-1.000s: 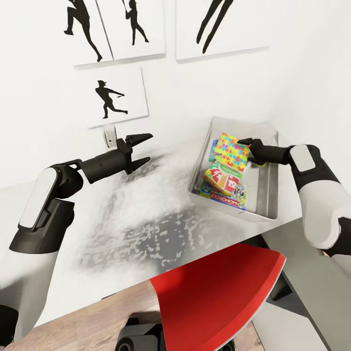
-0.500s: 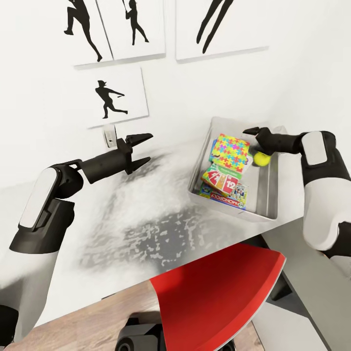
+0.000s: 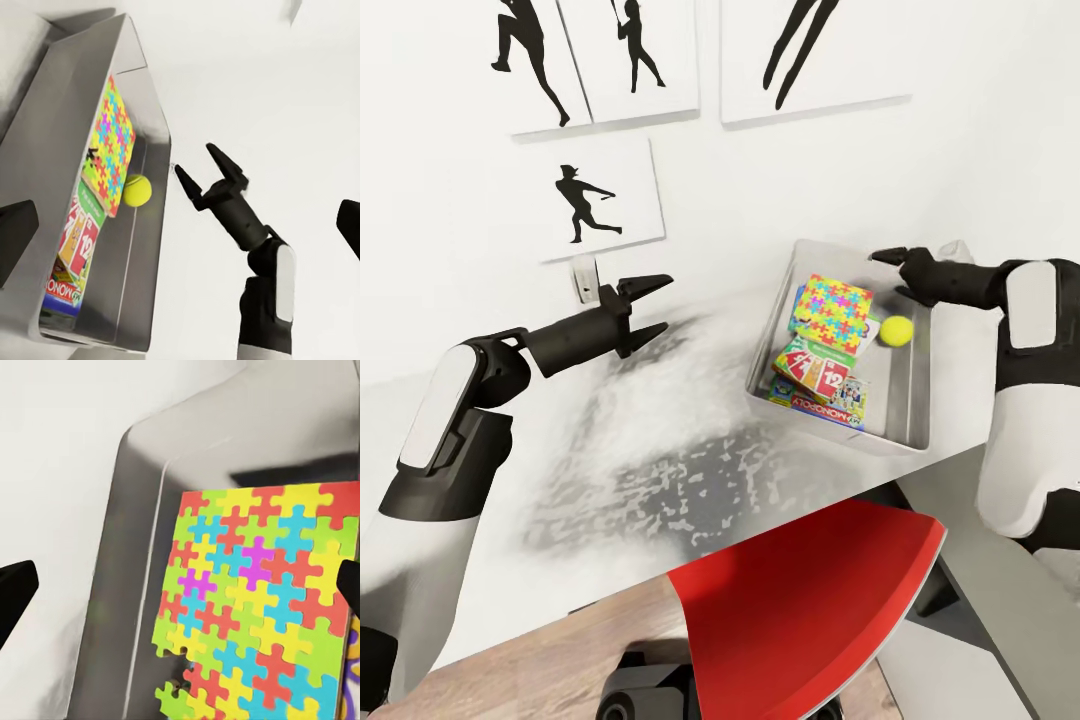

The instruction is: Put all the toys in the child's room - the three board games (two on the bed and one on the table), the two jigsaw puzzles on the table, and the tennis ball on the table - inside the toy box on the table in the child's room.

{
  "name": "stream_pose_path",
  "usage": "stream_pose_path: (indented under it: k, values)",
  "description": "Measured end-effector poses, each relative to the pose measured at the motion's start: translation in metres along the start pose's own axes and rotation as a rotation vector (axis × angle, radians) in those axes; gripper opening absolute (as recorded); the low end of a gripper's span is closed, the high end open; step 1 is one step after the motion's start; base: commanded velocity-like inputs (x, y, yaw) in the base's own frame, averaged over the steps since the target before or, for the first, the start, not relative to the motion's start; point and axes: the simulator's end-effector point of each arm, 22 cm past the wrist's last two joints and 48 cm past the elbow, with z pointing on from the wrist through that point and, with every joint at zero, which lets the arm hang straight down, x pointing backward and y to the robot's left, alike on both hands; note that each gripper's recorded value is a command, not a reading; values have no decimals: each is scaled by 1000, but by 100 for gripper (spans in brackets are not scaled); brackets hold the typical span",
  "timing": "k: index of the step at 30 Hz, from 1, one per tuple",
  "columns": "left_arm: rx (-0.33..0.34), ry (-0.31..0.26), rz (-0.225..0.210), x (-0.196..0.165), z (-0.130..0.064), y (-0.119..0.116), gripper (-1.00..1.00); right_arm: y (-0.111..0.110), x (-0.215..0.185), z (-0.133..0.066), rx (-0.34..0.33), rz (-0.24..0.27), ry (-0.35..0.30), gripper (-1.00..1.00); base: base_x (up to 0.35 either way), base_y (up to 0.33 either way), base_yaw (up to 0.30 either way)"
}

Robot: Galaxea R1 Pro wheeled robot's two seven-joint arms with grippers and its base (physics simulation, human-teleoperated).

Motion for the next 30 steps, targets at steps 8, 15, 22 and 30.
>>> stream_pose_path:
  k: [8, 15, 22, 30]
  values:
    - [-4, 0, 3, 0, 0, 1, 100, 24, 15, -50, -106, -83, -107, 100, 0, 0, 0]
    - [0, 6, 6, 3, 1, -1, 100, 8, 39, -91, -94, -153, -135, 100, 0, 0, 0]
    - [10, 10, 11, 4, 2, -7, 100, -33, 42, -125, -53, -166, -141, 100, 0, 0, 0]
    - [13, 5, 54, -10, 8, -29, 100, -75, 64, -173, -80, -182, -85, 100, 0, 0, -27]
